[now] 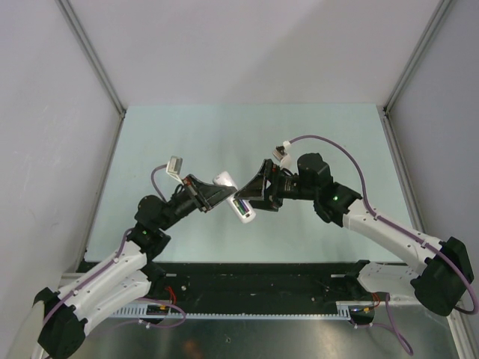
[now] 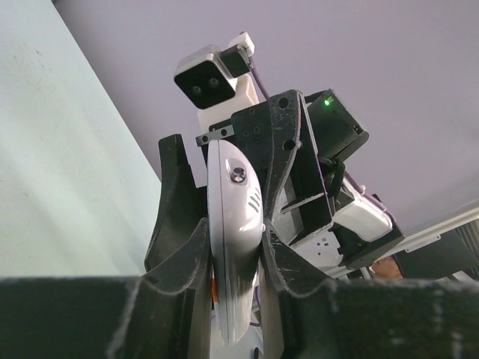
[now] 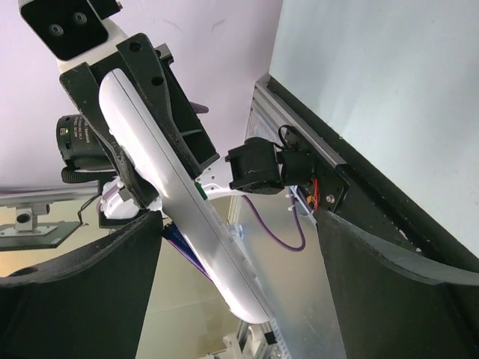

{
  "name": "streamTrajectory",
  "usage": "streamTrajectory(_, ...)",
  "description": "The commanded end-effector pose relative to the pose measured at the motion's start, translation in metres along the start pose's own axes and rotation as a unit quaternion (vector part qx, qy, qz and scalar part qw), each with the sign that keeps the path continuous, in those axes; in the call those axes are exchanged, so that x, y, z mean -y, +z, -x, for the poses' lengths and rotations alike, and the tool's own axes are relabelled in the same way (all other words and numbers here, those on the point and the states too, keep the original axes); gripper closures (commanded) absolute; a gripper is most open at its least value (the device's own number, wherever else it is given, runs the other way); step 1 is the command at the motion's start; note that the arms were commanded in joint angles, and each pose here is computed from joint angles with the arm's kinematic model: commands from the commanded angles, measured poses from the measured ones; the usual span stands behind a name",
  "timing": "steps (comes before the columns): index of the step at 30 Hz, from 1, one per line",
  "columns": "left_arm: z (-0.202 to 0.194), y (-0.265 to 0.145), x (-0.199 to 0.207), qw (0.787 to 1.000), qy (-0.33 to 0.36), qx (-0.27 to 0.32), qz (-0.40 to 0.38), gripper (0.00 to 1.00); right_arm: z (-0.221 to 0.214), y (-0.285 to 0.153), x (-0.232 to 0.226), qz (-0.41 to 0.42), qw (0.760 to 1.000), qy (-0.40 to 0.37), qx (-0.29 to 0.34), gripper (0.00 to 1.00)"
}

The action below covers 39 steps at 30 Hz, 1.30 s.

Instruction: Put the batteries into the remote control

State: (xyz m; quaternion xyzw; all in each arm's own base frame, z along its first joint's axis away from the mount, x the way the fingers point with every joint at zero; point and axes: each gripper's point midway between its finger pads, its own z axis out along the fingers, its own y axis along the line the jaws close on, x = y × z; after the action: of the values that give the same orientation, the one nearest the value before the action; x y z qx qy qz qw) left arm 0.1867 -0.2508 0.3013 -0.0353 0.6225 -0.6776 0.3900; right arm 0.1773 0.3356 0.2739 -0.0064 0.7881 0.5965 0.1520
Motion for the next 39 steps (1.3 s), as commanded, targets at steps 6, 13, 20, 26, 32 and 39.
streamTrajectory(6, 0.021, -0.005, 0.035, 0.997, 0.04, 0.049, -0.052, 1.0, 0.001, 0.001, -0.003, 0.01, 1.0, 0.003, 0.0, 0.14)
streamTrajectory(13, 0.024, -0.005, 0.039, 0.996, 0.041, 0.054, -0.056, 1.0, -0.006, 0.005, 0.0, 0.008, 1.0, 0.003, -0.011, 0.16)
streamTrajectory(20, 0.026, -0.005, 0.044, 0.996, 0.038, 0.058, -0.063, 1.0, -0.013, 0.008, 0.001, 0.006, 1.0, -0.002, -0.021, 0.21)
streamTrajectory(26, 0.028, -0.006, 0.048, 0.995, 0.034, 0.062, -0.069, 1.0, -0.014, 0.006, 0.001, 0.003, 1.0, -0.008, -0.019, 0.25)
streamTrajectory(32, 0.031, -0.007, 0.053, 0.994, 0.029, 0.067, -0.075, 1.0, -0.017, 0.003, 0.007, -0.012, 1.0, -0.005, -0.022, 0.28)
streamTrajectory(39, 0.034, -0.009, 0.058, 0.994, 0.028, 0.074, -0.081, 1.0, -0.018, 0.0, 0.009, -0.014, 1.0, -0.003, -0.019, 0.31)
